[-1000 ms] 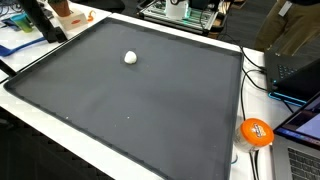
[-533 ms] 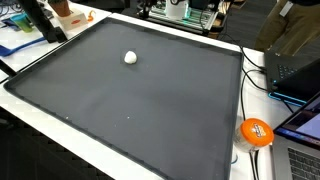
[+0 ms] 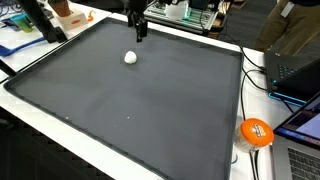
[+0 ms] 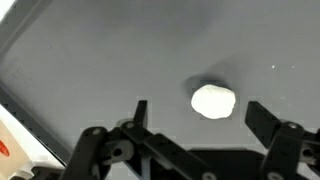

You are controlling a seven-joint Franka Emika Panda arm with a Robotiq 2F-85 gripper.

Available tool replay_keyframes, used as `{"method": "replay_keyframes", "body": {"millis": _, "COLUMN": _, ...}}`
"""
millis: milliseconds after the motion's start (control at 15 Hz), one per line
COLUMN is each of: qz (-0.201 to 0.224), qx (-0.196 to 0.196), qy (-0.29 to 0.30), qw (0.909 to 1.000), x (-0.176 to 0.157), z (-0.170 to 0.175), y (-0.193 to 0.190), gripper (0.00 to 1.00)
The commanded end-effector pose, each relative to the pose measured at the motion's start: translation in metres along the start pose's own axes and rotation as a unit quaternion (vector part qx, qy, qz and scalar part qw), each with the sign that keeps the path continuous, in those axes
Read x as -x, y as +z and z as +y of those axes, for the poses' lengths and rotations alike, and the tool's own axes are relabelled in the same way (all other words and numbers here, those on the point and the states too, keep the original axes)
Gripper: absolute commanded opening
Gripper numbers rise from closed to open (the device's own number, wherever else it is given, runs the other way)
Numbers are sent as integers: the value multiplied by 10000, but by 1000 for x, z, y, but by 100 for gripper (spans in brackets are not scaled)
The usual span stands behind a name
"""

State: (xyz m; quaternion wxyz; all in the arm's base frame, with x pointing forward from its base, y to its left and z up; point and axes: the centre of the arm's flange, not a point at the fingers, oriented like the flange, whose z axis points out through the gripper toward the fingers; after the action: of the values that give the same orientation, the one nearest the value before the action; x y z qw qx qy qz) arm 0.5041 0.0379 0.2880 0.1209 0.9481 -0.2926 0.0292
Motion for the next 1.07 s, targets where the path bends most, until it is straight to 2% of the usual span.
{"method": "replay_keyframes", "body": {"millis": 0, "qz": -65, "qx": 43, "qy": 95, "qw": 9999, "x": 0, "z": -4, "y": 7, "gripper": 100}}
{"method": "replay_keyframes", "body": {"millis": 267, "qz": -144, "qx": 108, "qy": 241, "qw": 9995, "x": -7, "z": -11, "y": 20, "gripper": 100}}
{"method": "replay_keyframes", "body": {"millis": 333, "qz": -234, "qx": -21, "qy": 154, "qw": 9996, "x": -7, "z": -20, "y": 27, "gripper": 100}}
{"method": "replay_keyframes", "body": {"millis": 400, "qz": -153, "qx": 152, "qy": 187, "qw": 9996, "x": -7, "z": -28, "y": 36, "gripper": 100}}
{"method": "replay_keyframes", "body": {"millis": 733, "qz": -79, "qx": 272, "qy": 70, "qw": 9996, "x": -7, "z": -51, "y": 56, "gripper": 98}}
{"method": "replay_keyframes", "body": {"millis": 933, "qz": 83, "qx": 331, "qy": 48, "qw": 9994, "x": -14, "z": -62, "y": 59, "gripper": 94}}
{"method": "replay_keyframes", "body": {"millis": 1000, "qz": 111, "qx": 369, "qy": 47, "qw": 9992, "x": -17, "z": -64, "y": 60, "gripper": 91}}
